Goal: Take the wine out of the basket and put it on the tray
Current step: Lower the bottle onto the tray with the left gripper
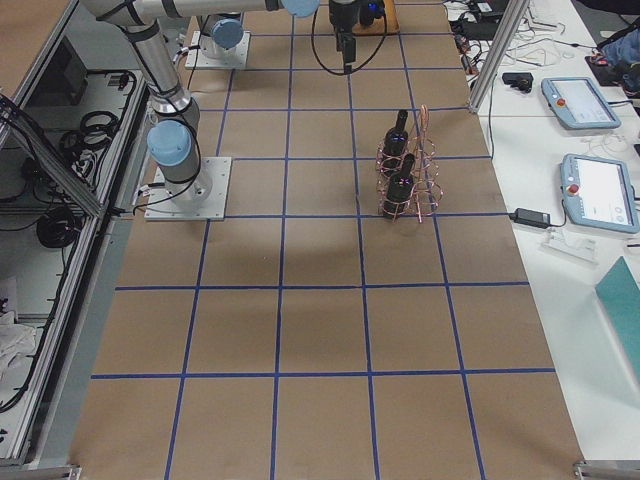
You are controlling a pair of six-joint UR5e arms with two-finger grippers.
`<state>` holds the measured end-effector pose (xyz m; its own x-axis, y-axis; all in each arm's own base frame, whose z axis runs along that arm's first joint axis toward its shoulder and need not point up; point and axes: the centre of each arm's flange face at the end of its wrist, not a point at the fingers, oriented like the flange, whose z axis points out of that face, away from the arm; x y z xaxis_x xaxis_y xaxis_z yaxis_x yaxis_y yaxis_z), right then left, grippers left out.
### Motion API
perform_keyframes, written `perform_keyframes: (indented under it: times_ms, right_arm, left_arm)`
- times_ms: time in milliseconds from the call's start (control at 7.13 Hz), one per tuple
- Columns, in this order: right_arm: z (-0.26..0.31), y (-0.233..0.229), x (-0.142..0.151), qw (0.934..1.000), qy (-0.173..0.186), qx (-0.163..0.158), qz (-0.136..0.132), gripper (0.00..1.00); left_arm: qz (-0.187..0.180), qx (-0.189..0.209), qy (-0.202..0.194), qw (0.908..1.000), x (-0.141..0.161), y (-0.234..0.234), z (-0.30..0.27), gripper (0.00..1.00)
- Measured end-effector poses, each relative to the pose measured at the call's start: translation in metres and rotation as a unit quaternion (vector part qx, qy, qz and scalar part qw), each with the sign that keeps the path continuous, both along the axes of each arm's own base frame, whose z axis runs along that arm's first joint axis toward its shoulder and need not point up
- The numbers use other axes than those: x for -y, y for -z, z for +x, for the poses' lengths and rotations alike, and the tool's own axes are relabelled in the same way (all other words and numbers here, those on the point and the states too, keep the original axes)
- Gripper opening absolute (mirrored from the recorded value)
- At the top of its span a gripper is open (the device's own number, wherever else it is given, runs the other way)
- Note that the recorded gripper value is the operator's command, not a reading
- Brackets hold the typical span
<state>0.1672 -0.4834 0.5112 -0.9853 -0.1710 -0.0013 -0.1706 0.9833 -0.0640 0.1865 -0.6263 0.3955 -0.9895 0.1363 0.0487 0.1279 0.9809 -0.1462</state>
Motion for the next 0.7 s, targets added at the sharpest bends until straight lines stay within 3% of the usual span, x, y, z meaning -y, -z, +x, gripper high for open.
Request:
perform_keyframes:
  times_ms: [140, 701]
  right_arm:
    - [0.000, 0.001, -0.003, 1.0000, -0.001, -0.001, 0.002, 1.00]
    - [0.001, 0.009, -0.013, 0.9998, -0.002, 0.002, 0.020, 1.00]
  left_arm:
    - [0.001, 0.000, 0.000, 1.0000, 0.000, 0.001, 0.000, 0.99]
    - [0.005, 0.027, -0.001, 0.9996, -0.007, -0.021, -0.001, 1.00]
